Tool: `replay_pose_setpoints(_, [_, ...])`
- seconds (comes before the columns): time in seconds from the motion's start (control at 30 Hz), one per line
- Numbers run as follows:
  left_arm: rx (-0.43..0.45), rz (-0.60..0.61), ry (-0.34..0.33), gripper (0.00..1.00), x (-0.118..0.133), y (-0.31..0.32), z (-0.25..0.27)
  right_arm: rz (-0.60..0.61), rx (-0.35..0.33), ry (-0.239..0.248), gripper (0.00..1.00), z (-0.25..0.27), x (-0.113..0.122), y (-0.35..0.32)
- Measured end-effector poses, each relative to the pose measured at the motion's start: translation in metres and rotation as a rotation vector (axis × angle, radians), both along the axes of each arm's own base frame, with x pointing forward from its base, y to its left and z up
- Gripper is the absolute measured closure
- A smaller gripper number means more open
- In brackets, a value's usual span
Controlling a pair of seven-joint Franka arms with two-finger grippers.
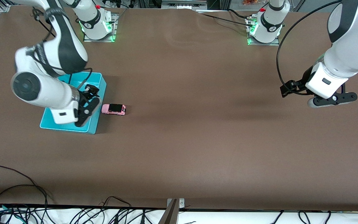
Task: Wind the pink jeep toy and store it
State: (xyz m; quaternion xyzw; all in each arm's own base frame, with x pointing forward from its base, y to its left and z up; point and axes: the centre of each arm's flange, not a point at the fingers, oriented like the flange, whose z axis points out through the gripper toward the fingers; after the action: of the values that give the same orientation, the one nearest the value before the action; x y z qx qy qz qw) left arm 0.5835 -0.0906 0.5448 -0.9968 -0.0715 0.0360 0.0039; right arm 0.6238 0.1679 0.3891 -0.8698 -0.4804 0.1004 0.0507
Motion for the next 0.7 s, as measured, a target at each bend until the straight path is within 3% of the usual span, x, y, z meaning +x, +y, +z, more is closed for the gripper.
replay_pose_setpoints(0.47, [-0.01, -0.027, 0.038, 0.0, -0.004, 0.025, 0.002, 0.178, 0.056, 0.008, 0.0, -0.093, -0.033, 0.034])
replay_pose_setpoints(0.7, [-0.015, -0.065, 0.062, 0.0, -0.006, 0.044, 0.002, 0.24, 0.079, -0.034, 0.0, -0.13, -0.054, 0.032])
